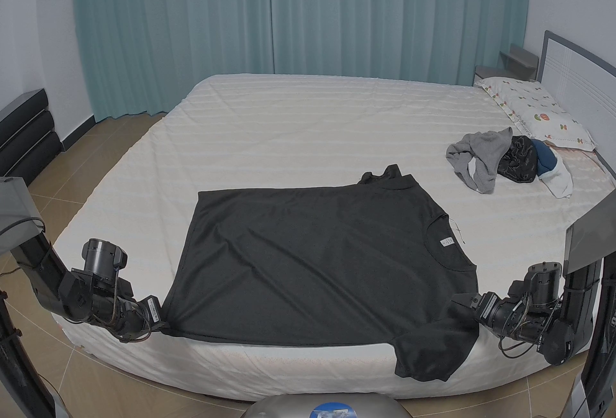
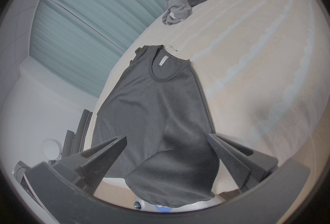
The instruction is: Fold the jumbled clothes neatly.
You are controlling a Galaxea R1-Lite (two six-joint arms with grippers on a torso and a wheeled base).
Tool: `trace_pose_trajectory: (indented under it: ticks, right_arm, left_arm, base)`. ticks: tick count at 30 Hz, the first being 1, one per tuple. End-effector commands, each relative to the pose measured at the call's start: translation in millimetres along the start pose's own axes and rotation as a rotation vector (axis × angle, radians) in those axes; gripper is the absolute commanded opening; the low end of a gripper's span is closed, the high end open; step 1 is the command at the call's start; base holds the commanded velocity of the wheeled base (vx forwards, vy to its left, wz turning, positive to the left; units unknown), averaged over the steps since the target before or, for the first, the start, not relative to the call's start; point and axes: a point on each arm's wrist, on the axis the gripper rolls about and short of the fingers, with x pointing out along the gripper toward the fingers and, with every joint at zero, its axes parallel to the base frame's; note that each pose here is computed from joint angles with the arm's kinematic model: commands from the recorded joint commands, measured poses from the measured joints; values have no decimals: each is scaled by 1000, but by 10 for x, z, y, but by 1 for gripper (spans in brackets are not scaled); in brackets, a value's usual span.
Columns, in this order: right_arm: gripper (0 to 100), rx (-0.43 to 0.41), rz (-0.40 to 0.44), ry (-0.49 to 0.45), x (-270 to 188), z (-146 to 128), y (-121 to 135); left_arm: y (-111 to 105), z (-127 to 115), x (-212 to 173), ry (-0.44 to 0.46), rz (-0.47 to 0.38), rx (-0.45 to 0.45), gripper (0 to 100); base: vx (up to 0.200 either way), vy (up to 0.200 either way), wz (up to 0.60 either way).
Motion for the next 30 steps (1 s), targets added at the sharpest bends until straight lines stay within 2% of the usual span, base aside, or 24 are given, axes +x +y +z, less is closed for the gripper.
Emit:
trace_pose_trajectory:
  ticks: [1,8,19,20,25,30]
  right_arm:
    - [100,-2,-18,-37,9,36,-9]
    - [100,-29,-23,-93,-79,135,-3]
    - [100,-23,-69,-35,163,38,-146]
    - [0,-24,-70,-29,197,30,-154]
    - [0,-26,-51,-57,308,94,-147]
    - [0,-31,-8,-139,377,282,-89]
  left_arm:
    - [24,2,1,1,5,-9,0]
    - [50,-24,-6,7,10,-15,0]
    - [73,-28,-29,3,13,-23,0]
    - [73,-28,-29,3,13,-23,0]
    - [87,-22,-29,2,15,-29,0]
    - [115,-3,-23,0,19,-40,0]
  base:
    - [0,0,0]
    - [0,0,0]
    - [0,0,0]
    - [0,0,0]
    - [0,0,0]
    - [0,0,0]
